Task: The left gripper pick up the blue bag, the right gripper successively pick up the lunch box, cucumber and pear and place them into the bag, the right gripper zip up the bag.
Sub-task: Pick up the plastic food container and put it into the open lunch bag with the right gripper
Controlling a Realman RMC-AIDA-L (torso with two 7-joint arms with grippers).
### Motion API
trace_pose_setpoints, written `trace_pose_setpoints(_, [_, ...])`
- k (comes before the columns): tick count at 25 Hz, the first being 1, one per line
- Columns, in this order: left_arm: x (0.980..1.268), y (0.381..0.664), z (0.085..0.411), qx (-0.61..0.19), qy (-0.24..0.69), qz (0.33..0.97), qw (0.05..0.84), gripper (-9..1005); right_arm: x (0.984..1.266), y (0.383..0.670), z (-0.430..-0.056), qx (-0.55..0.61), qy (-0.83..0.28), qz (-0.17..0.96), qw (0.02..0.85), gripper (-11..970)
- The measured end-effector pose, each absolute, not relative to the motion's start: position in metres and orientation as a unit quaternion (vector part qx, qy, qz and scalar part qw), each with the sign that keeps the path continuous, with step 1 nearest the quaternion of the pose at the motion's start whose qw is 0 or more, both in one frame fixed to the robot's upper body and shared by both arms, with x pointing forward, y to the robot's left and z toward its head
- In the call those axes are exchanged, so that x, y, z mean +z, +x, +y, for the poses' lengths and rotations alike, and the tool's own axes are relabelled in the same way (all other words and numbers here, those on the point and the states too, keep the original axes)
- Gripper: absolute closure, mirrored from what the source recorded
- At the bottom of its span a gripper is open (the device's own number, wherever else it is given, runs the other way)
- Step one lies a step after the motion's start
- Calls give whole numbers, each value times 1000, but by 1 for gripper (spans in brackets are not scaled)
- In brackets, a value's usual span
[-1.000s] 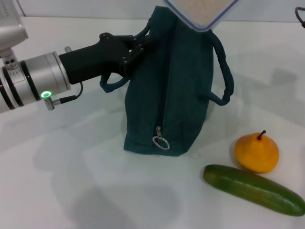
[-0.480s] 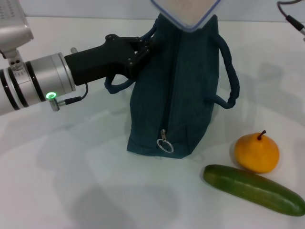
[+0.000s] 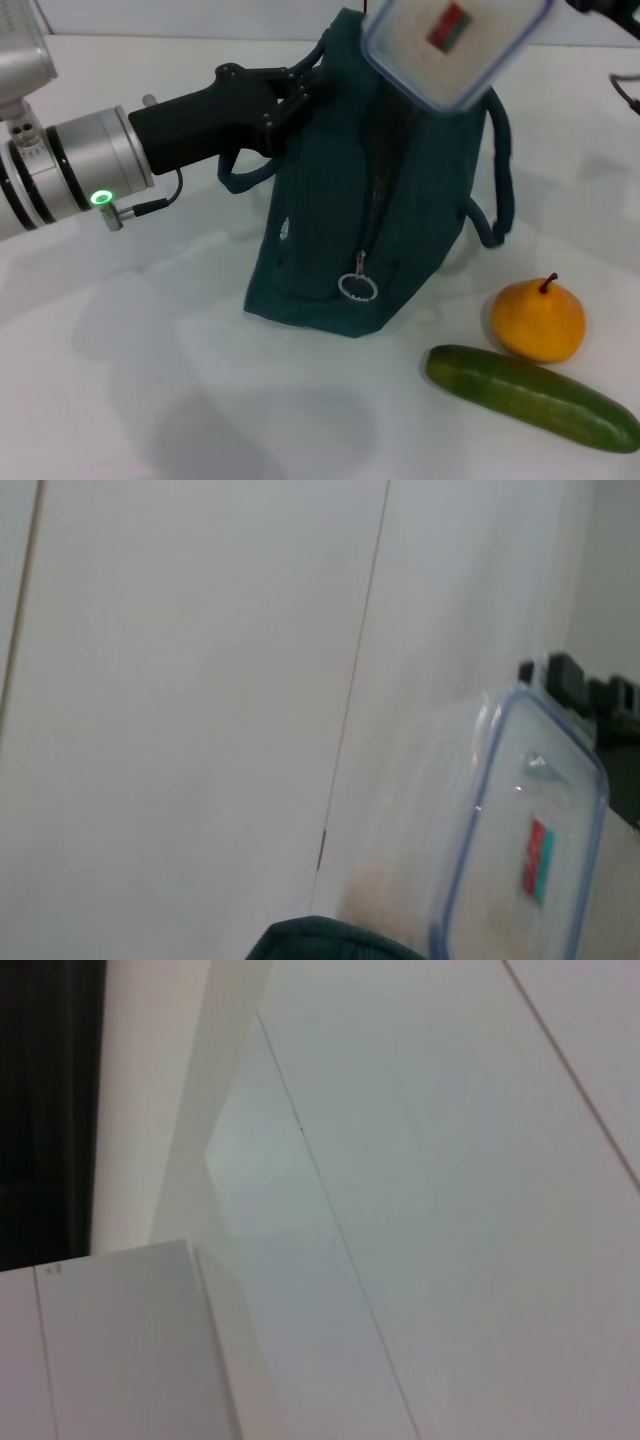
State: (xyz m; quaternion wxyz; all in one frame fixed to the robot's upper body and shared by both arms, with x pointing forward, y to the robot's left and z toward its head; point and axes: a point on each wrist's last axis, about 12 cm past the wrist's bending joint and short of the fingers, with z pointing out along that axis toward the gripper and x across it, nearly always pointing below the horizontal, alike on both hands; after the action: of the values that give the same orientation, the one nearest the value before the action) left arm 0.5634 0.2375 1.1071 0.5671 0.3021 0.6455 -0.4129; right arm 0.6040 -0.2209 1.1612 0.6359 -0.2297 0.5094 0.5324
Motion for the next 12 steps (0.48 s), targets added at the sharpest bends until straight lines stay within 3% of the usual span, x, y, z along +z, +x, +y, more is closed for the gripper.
trace_pose_setpoints(5, [1107,563,238,-412,302,644,569,927,1145,591,-241,518,-222,532,632,864])
trace_pose_setpoints(12, [1107,563,238,-412,303,644,570,926,1135,584,-238,522,-234,548,611,865])
